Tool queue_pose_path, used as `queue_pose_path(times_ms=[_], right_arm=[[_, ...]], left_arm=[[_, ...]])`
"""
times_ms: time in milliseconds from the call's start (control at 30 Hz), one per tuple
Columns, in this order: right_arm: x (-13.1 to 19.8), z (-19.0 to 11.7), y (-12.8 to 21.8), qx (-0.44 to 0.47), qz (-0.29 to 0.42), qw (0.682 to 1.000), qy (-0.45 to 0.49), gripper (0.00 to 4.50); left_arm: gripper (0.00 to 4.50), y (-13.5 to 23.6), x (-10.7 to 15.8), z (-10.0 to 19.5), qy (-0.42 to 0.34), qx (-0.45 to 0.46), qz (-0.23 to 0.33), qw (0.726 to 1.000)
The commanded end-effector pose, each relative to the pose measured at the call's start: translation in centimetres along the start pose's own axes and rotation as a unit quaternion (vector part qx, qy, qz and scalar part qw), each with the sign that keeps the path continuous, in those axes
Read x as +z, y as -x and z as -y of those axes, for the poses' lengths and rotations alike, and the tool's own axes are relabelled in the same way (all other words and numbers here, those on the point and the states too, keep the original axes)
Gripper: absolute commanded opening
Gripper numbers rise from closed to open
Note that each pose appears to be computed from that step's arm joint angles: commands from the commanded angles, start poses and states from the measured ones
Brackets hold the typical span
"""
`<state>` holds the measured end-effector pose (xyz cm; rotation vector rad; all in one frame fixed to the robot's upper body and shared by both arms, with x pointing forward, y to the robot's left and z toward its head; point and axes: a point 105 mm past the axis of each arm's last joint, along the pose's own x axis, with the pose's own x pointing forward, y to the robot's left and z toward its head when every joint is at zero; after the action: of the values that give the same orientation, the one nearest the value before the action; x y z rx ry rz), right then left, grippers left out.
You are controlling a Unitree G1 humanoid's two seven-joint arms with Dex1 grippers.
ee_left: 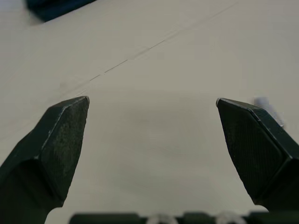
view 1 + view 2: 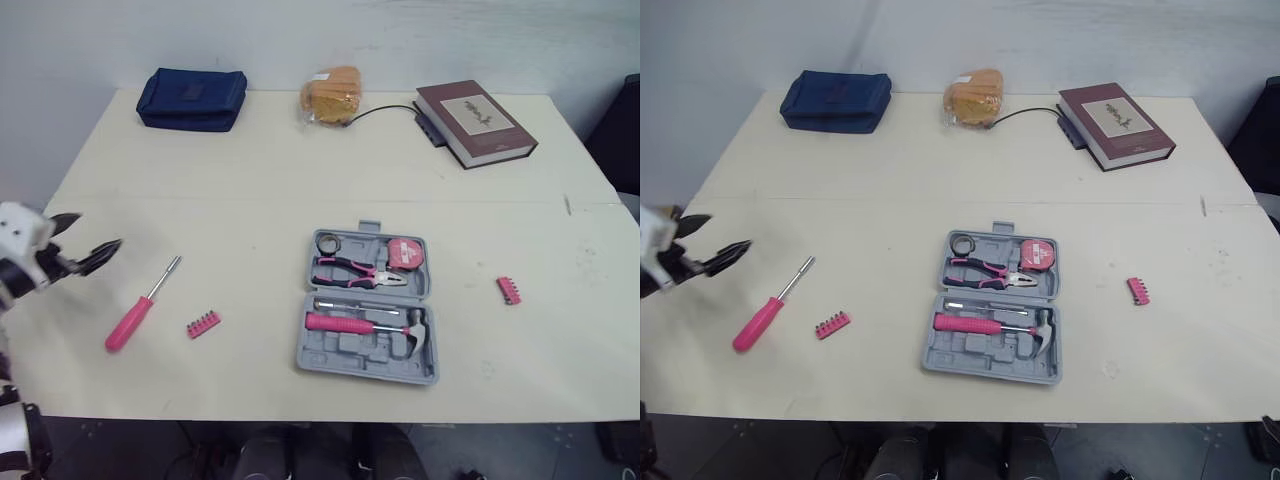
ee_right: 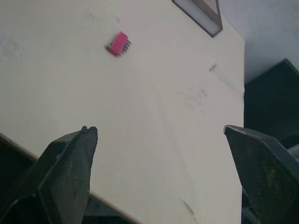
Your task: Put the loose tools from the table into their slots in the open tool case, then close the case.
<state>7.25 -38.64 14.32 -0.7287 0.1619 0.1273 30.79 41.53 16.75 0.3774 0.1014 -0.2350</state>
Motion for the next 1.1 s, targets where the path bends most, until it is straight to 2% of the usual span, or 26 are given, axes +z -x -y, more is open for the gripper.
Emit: queue_pose_path(times_ms=[33,133,267,400,500,700,833,967,1100], right_arm=[[-1.3,1.2,2.3,-0.060,-0.025,0.998,0.009,4.50],[-2.2,1.0,3.2,-0.077,-0.041,0.996,0.006,4.50],[-2.0,1.0,3.0,-0.084,-0.033,0.996,0.004,4.50],[-0.9,0.9,1.6,-0.068,-0.005,0.998,0.004,4.50],[1.9,0.9,-0.7,-0.038,0.050,0.998,-0.004,4.50],[8.1,-1.6,-5.5,0.058,0.151,0.987,-0.010,4.50],[11.0,-2.8,-7.4,0.090,0.197,0.976,-0.014,4.50],[14.5,-5.0,-9.3,0.145,0.257,0.955,-0.012,4.50],[16.5,-7.1,-10.2,0.192,0.296,0.936,-0.008,4.50]], left_arm=[[4.42,3.7,-1.7,-2.7,0.008,0.075,-0.033,0.997],[4.42,6.5,-3.2,-4.1,0.031,0.127,-0.054,0.990],[4.42,7.6,-3.9,-4.4,0.043,0.146,-0.062,0.986],[4.42,7.0,-3.9,-3.4,0.047,0.119,-0.052,0.990],[4.42,5.5,-3.0,-2.2,0.029,0.090,-0.027,0.995],[4.42,3.5,-1.4,0.5,0.031,-0.001,-0.008,0.999],[4.42,2.8,0.1,2.2,0.035,-0.057,0.007,0.998],[4.42,2.7,2.3,4.8,0.019,-0.157,0.021,0.987],[4.42,4.4,2.6,6.7,-0.028,-0.259,-0.011,0.965]])
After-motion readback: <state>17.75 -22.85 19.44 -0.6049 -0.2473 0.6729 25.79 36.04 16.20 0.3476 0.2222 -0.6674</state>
